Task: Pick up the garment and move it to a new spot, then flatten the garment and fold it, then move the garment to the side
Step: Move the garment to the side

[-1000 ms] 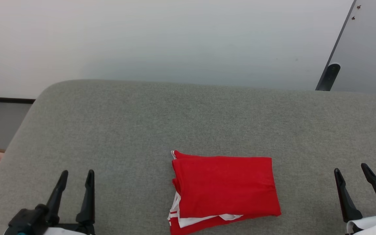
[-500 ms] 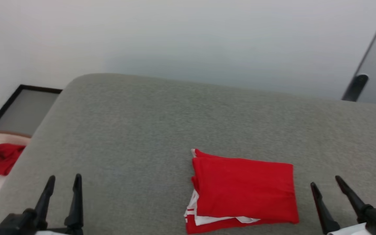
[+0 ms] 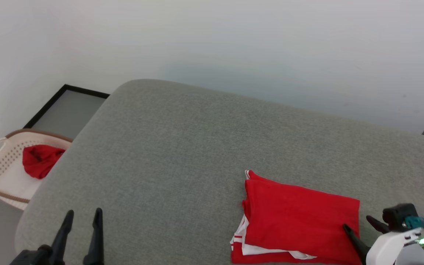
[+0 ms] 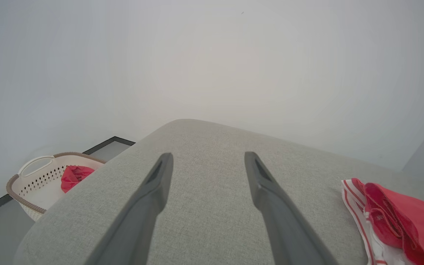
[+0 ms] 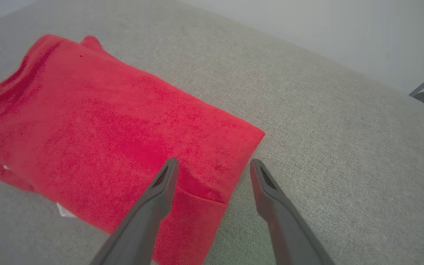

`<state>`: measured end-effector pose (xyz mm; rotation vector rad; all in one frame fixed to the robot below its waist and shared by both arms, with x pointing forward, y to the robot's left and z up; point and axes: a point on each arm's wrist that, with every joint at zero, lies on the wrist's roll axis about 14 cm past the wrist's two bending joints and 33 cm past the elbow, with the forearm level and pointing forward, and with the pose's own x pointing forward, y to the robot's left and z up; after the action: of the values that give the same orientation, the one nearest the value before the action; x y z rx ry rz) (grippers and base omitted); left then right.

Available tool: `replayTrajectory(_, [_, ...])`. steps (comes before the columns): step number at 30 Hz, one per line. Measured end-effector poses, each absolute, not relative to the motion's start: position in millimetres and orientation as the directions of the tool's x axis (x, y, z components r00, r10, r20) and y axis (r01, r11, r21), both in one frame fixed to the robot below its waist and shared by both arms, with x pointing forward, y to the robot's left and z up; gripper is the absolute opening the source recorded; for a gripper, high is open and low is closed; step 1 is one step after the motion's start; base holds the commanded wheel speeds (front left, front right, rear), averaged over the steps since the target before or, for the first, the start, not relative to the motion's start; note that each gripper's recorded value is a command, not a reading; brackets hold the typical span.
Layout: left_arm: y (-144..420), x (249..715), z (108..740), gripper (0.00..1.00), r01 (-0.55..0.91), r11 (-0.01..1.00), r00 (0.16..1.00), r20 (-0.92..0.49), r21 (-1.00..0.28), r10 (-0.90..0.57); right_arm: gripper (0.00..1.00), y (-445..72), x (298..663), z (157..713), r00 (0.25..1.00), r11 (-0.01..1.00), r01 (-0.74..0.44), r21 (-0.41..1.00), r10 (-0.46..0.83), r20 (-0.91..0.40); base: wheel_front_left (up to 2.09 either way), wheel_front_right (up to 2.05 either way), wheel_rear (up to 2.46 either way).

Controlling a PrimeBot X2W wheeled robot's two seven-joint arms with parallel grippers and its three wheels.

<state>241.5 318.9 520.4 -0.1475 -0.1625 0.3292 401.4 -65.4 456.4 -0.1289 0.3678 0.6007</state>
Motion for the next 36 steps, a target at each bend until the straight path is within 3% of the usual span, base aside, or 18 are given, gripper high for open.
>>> replayTrajectory(9, [311.4,243.5,510.9,1.00,-0.311,0.928,0.936,0.103,-0.207,0.337,1.00,-69.2,399.4,424.8,0.587,0.784,-0.621,-0.016,0.452,-0.672,0.00,0.00,0.00])
replayTrajectory(17, [307.2,251.7,506.5,1.00,-0.314,0.919,0.937,0.081,-0.238,0.341,1.00,-65.7,402.6,395.6,0.468,0.787,-0.616,0.038,0.405,-0.786,0.00,0.00,0.00])
replayTrajectory(18, [307.2,252.3,505.5,1.00,-0.316,0.917,0.936,0.077,-0.242,0.343,0.68,-63.5,403.5,392.6,0.454,0.788,-0.614,0.051,0.405,-0.794,0.00,0.00,0.00])
replayTrajectory(19, [307.1,253.3,504.8,1.00,-0.317,0.917,0.936,0.073,-0.242,0.344,0.06,-62.4,404.5,389.7,0.442,0.784,-0.619,0.049,0.399,-0.803,0.00,0.00,0.00])
replayTrajectory(20, [307.3,254.4,504.9,1.00,-0.319,0.915,0.936,0.072,-0.246,0.345,0.00,-60.4,405.6,387.6,0.430,0.780,-0.623,0.053,0.399,-0.810,0.00,0.00,0.00])
replayTrajectory(27, [308.8,258.3,501.7,1.00,-0.329,0.911,0.934,0.055,-0.249,0.352,0.00,-48.5,416.9,384.2,0.393,0.765,-0.636,0.097,0.431,-0.812,0.00,0.00,0.00])
replayTrajectory(36, [302.3,272.1,502.4,1.00,-0.294,0.923,0.947,0.056,-0.249,0.317,0.00,-79.8,442.3,398.2,0.460,0.811,-0.580,0.072,0.399,-0.793,0.00,0.00,0.00])
